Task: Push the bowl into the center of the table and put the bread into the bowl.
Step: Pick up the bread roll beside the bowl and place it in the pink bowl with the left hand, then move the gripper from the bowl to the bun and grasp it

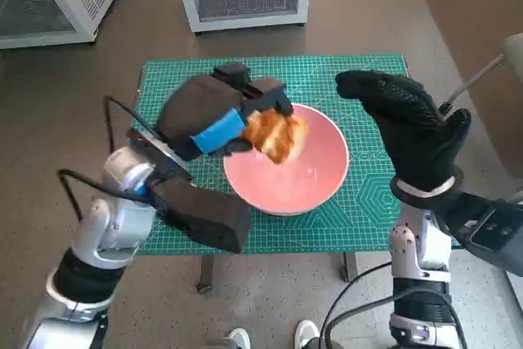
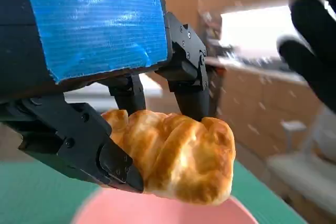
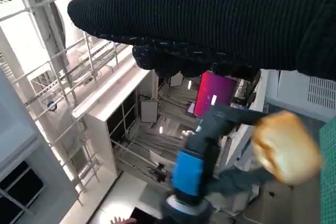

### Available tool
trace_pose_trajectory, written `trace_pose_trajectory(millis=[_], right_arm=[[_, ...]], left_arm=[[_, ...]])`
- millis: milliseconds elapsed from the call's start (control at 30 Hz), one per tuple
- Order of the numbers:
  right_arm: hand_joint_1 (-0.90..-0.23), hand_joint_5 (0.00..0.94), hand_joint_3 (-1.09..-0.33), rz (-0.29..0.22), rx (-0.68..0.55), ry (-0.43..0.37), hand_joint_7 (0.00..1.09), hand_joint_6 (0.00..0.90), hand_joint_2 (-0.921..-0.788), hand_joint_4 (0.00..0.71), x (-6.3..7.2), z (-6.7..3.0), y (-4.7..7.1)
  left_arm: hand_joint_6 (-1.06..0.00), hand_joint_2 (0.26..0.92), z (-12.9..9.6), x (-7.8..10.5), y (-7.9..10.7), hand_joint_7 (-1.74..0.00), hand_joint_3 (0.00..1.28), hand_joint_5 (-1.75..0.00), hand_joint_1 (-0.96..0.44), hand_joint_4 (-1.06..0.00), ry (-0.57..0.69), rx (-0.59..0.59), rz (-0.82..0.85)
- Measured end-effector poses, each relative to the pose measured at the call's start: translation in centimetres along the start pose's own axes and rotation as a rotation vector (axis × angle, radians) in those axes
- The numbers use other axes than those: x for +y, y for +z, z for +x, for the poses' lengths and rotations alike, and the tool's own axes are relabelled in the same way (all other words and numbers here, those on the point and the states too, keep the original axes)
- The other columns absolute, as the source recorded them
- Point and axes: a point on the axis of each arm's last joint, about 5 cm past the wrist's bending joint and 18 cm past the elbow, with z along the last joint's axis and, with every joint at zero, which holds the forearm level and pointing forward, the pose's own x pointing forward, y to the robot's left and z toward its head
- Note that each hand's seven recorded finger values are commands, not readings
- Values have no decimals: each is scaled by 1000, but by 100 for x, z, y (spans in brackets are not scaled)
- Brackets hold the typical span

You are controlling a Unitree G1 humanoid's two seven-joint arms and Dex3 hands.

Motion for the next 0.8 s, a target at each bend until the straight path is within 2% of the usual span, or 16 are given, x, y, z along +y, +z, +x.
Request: trace_pose_trajectory(millis=[67, 133, 167, 200, 267, 300, 367, 500, 800], right_arm=[[-538, 1, -503, -1, 0, 0, 723, 62, -921, 362, -2, -1, 1], [-538, 2, -504, -1, 1, 0, 723, 61, -921, 363, -3, -3, 2], [-538, 2, -504, -2, 2, 0, 723, 62, -921, 364, -4, -5, 2], [-538, 2, -504, -2, 2, 0, 724, 62, -921, 364, -4, -7, 2], [-538, 3, -504, -2, 4, -1, 724, 63, -921, 365, -4, -12, 1], [-538, 3, -503, -2, 4, -2, 723, 63, -921, 366, -4, -14, 1], [-539, 3, -502, -1, 6, -3, 723, 63, -921, 367, -3, -20, 0], [-540, 4, -502, -2, 7, -4, 722, 64, -921, 367, -5, -27, -1], [-539, 3, -503, 0, 10, -5, 722, 63, -921, 366, 1, -37, -6]], left_arm=[[-528, 921, 14, -33, -3, -1203, 112, -1217, 1, -694, -12, 0, -10], [-444, 921, 27, -62, -9, -1322, 190, -1286, 1, -594, -26, 6, -21], [-380, 880, 33, -77, -13, -1097, 198, -1012, 2, -489, -35, 9, -27], [-375, 864, 39, -89, -15, -879, 184, -740, 3, -471, -44, 14, -34], [-344, 852, 47, -113, -18, -637, 146, -410, -14, -411, -66, 25, -49], [-319, 842, 49, -121, -20, -529, 122, -267, -40, -371, -76, 29, -53], [-292, 828, 47, -135, -21, -427, 95, -137, -87, -326, -98, 34, -56], [-302, 808, 38, -162, -24, -245, 42, -29, -182, -251, -140, 42, -54], [-263, 804, -36, -126, -39, -152, 18, -1, -329, -121, -223, 81, -18]])
